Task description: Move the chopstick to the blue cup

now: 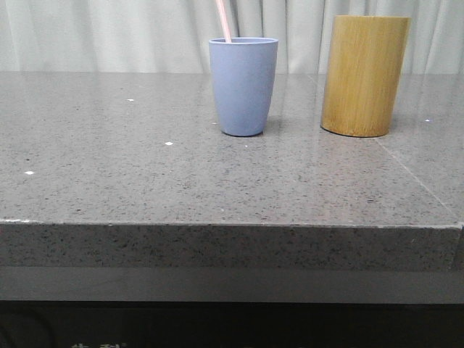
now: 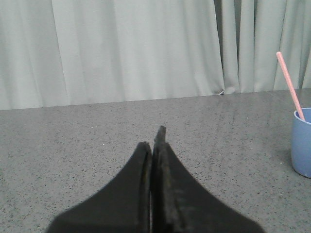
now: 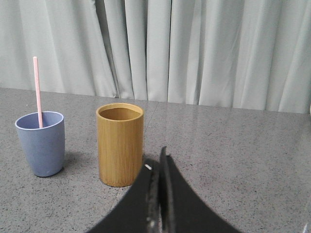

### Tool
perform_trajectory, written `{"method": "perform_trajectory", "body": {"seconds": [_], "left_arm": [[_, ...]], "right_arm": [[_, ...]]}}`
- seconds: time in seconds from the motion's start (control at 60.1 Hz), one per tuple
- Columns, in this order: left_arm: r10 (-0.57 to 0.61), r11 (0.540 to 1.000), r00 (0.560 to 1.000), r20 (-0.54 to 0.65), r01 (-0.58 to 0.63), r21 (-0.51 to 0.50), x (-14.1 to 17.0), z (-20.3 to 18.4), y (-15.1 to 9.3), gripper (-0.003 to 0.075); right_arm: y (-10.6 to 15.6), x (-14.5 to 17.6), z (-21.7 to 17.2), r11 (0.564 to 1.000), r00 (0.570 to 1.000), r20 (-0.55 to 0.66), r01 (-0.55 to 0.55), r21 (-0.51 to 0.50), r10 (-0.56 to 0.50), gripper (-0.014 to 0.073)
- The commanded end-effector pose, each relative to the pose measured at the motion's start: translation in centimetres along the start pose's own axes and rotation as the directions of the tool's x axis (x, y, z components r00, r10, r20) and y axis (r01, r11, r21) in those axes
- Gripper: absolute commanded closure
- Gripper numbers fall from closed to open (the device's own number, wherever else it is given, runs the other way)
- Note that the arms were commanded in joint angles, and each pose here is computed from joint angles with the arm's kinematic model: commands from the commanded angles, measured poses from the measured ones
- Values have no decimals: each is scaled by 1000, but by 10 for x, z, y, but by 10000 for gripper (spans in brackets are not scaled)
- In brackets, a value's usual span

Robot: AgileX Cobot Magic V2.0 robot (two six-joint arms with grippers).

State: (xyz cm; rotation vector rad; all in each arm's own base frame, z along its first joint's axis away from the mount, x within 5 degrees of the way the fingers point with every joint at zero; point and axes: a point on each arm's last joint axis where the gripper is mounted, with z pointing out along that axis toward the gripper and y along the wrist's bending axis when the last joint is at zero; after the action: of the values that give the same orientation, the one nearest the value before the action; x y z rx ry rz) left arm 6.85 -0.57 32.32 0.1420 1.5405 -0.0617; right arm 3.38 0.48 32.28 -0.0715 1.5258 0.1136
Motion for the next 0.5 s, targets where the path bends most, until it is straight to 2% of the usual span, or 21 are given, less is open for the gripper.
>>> {"method": "perform_trajectory", "body": {"seconds": [0.0,0.067,0.216,0.349,0.482], "left_arm": [[-9,999,997,71,7,35,-13,1,-3,739],[-43,997,997,67,39,64,-12,-1,-5,739],[1,993,997,76,-10,114,-13,-3,-10,739],[1,996,997,80,-8,88,-9,-6,-9,739],[-13,1000,996,90,13,6,14,-17,-5,739]], "right_arm": [[0,-14,0,1000,996,91,11,9,-11,662],[0,-14,0,1000,996,91,11,9,-11,662],[0,-14,0,1000,996,91,11,9,-11,662],[0,-14,0,1000,996,91,11,9,-11,662],[0,-14,0,1000,996,91,11,9,-11,662]]}}
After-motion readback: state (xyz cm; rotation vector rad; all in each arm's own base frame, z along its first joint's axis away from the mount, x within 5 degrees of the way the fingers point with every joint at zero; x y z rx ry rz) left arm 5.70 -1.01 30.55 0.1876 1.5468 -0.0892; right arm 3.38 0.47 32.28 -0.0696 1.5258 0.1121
